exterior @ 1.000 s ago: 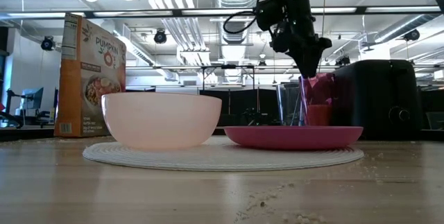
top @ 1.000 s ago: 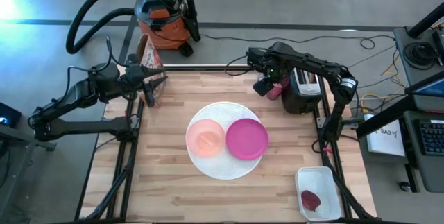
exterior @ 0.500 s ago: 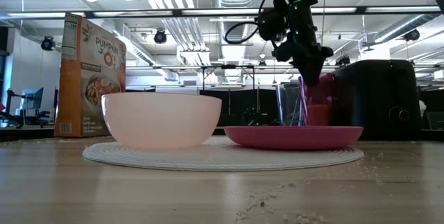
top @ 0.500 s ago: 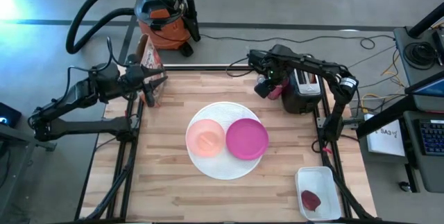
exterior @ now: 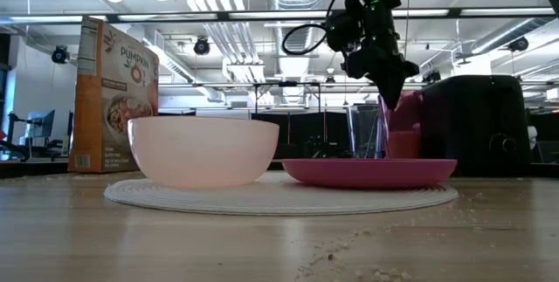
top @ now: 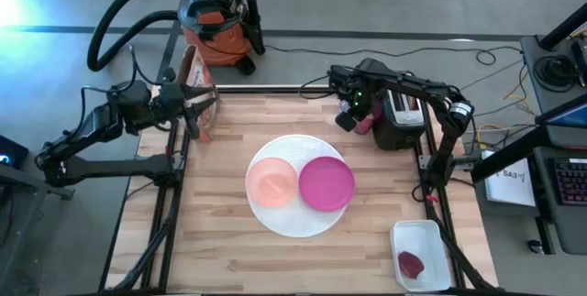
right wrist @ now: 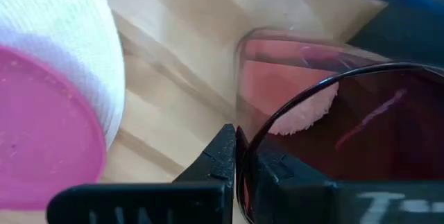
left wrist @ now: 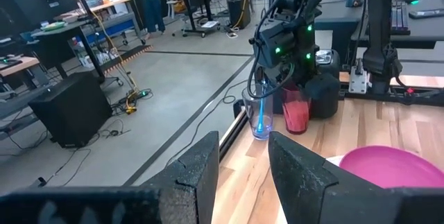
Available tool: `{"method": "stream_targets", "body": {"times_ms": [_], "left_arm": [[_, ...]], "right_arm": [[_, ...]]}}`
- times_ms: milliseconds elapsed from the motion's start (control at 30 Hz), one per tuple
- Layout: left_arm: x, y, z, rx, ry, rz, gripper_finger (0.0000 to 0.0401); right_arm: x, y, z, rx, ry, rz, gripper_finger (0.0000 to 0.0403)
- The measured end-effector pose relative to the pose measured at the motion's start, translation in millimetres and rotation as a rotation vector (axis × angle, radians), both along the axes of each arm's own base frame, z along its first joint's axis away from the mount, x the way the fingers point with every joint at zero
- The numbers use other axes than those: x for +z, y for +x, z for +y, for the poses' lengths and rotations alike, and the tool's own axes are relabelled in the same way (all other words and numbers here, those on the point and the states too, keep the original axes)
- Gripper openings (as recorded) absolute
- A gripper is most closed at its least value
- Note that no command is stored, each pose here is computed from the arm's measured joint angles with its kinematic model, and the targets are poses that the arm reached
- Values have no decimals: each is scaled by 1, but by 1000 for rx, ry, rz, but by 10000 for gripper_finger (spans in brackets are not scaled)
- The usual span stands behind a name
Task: Arrange a breakfast setting
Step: Put the red glass of milk on the white table mat at the top of the pink plate
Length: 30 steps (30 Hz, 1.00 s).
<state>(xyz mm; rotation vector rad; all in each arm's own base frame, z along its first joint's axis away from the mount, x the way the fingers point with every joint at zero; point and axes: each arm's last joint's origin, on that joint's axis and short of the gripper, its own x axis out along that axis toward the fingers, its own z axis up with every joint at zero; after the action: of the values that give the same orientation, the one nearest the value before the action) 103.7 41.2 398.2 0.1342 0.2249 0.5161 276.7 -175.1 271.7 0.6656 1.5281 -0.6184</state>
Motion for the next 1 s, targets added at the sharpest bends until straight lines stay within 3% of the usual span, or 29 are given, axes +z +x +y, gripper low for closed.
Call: {"method": "stream_targets", "body": {"times_ms": [133,433,667,1000], "left_arm": [[4,-2,-1,0,2,-7,109],[7,-2,-1,0,6,-16,109],[7,-1,0,2,5,-13,109],[7,-1,0,2,4,-12,109]], "right_arm": [[7,1,5,15,25,-1,9],[35,20,22,198,-28,-105,9],[41,38,49,452,-59,-171,9],[37,69,74,677,-148,-299,9]]}}
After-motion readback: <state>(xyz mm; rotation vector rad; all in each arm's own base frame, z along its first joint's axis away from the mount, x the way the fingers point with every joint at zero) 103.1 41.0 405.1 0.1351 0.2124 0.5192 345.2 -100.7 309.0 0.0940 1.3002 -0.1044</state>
